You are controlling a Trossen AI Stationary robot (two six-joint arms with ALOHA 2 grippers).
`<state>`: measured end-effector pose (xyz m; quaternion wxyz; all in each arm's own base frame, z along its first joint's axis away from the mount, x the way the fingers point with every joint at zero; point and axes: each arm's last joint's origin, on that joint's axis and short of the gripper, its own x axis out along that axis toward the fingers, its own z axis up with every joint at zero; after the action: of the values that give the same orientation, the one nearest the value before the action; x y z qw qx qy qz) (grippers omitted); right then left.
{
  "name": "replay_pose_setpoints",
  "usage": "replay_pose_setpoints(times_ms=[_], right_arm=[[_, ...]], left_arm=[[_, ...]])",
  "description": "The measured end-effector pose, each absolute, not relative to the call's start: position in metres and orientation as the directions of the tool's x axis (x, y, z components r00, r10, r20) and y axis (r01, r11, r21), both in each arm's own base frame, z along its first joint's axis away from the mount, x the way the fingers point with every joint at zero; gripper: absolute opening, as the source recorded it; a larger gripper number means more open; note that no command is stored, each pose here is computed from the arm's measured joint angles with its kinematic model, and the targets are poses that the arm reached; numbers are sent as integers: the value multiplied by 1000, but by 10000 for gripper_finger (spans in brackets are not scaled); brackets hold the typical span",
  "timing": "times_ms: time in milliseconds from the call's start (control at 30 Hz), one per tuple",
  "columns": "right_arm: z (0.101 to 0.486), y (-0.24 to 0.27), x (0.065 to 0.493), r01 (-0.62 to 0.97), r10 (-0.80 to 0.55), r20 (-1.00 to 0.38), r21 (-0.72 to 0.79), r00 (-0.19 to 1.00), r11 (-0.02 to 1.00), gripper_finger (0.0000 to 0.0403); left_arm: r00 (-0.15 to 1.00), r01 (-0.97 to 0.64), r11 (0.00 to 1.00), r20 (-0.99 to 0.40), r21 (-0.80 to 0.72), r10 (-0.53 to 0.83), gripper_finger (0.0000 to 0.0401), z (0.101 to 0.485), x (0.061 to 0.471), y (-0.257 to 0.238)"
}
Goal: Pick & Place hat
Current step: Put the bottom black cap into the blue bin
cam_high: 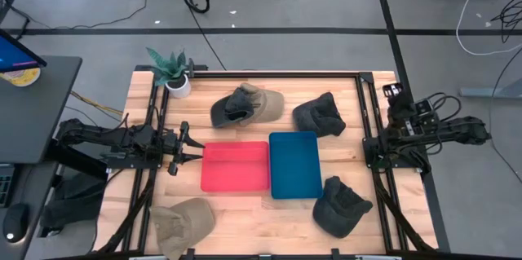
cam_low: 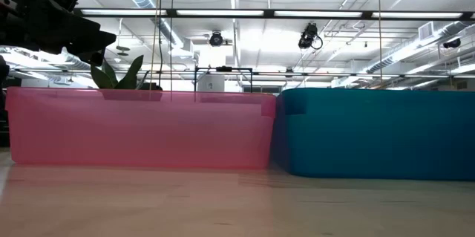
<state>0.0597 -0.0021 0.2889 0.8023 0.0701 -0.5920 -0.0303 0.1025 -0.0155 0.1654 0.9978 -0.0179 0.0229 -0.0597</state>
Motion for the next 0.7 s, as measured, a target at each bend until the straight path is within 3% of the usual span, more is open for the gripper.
replay_pose_setpoints(times_ms=[400, 600, 700], right_arm=[[311, -2, 55, -164, -132, 961, 175, 244, 971, 13], [327, -2, 59, -162, -120, 949, 173, 291, 972, 13], [342, 0, 64, -130, -74, 927, 130, 369, 983, 13]], left_arm=[[992, 118, 992, -44, -38, -120, 161, 165, 103, -15], [992, 118, 992, -44, -38, -120, 161, 165, 103, -15], [992, 118, 992, -44, -38, -120, 161, 165, 103, -15]])
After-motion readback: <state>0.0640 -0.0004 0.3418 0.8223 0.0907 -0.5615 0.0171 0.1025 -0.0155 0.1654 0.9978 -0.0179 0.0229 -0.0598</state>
